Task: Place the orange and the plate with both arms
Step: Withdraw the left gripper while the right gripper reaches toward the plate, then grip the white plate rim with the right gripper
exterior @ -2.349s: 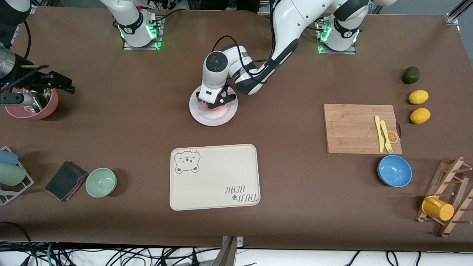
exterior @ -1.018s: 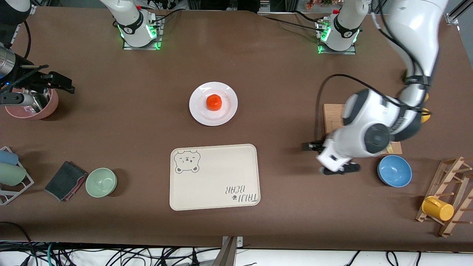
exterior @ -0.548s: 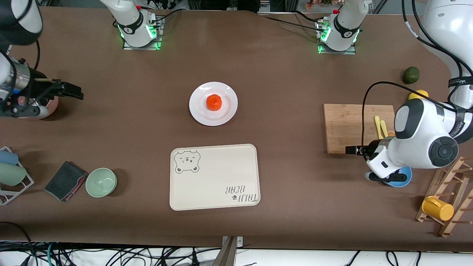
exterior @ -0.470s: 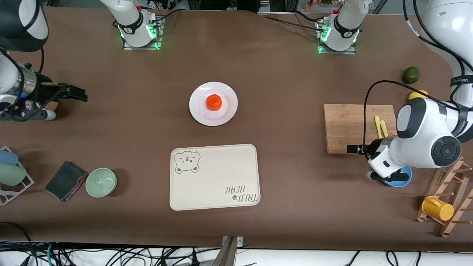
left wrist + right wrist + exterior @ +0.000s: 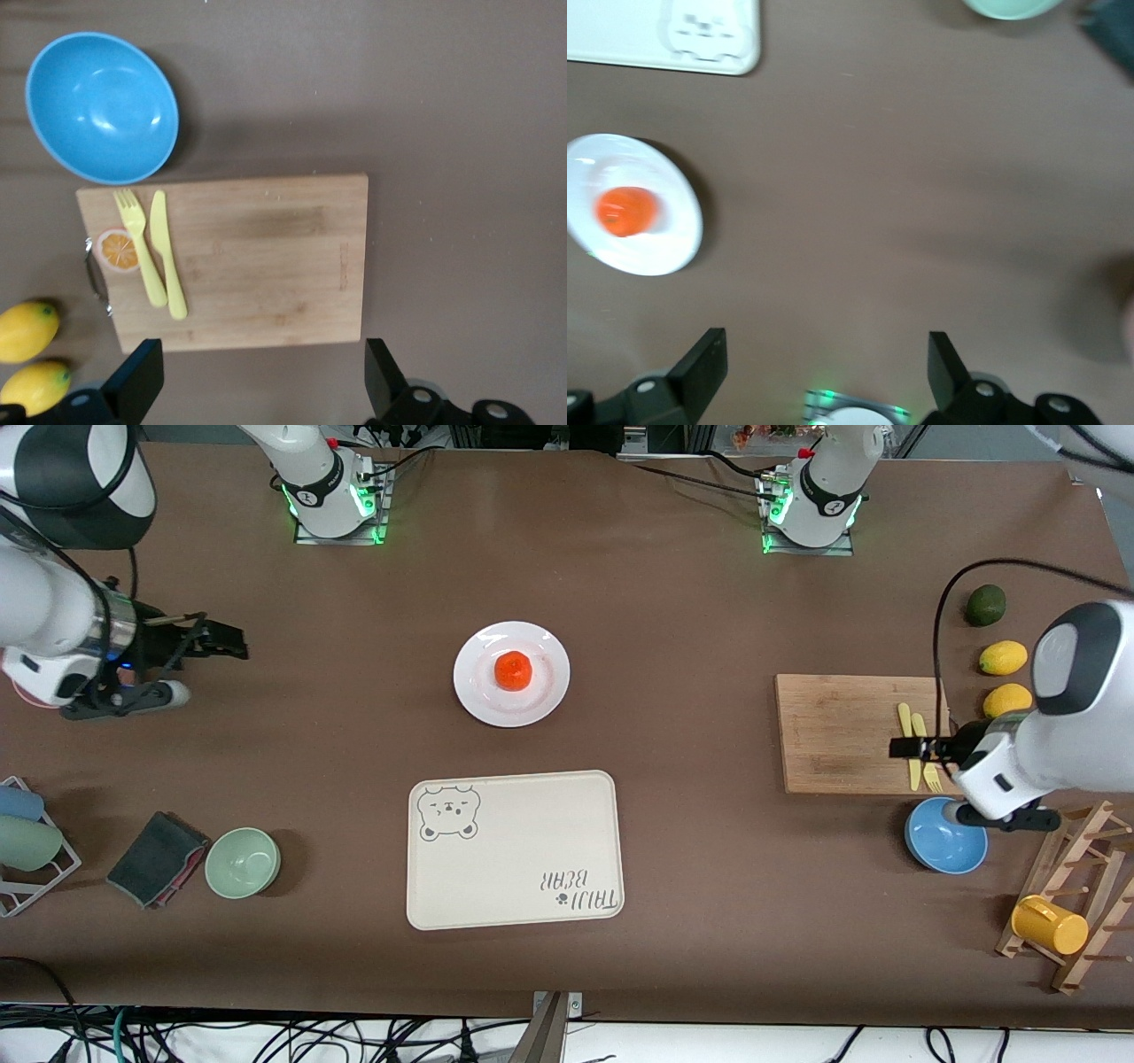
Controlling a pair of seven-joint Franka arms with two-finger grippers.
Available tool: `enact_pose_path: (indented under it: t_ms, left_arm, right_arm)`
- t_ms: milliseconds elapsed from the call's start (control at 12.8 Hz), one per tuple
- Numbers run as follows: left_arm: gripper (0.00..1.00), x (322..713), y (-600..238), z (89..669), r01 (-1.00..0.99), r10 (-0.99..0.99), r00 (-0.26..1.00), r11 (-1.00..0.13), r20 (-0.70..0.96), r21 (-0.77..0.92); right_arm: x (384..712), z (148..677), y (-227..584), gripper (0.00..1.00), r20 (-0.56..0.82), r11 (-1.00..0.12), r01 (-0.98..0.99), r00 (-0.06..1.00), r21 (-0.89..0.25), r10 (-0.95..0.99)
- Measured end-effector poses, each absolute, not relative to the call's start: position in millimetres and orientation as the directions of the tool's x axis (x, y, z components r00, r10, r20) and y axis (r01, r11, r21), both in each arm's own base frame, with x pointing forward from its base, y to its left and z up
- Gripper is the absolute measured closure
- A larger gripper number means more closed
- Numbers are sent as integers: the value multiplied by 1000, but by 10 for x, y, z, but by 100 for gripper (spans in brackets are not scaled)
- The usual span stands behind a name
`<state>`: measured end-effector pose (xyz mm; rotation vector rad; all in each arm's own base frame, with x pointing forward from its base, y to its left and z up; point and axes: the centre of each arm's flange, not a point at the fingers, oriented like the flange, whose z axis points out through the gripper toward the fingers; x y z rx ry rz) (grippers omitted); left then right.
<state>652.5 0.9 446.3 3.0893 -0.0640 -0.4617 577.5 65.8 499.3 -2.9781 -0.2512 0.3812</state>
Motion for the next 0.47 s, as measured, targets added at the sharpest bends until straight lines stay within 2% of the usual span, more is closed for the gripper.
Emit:
enact_pose_path:
  t_ms: [235, 470]
  left_arm:
    - [0, 6245, -210, 4924, -70, -45, 940, -996, -339, -62]
    - [0, 5985, -281, 5435, -76, -63, 944, -997, -324, -25]
  right_arm:
    - [5852, 4585, 833, 0, -220, -959, 100, 962, -266, 162]
    - [5766, 4032, 1167, 0, -195, -944, 48, 974, -325, 116]
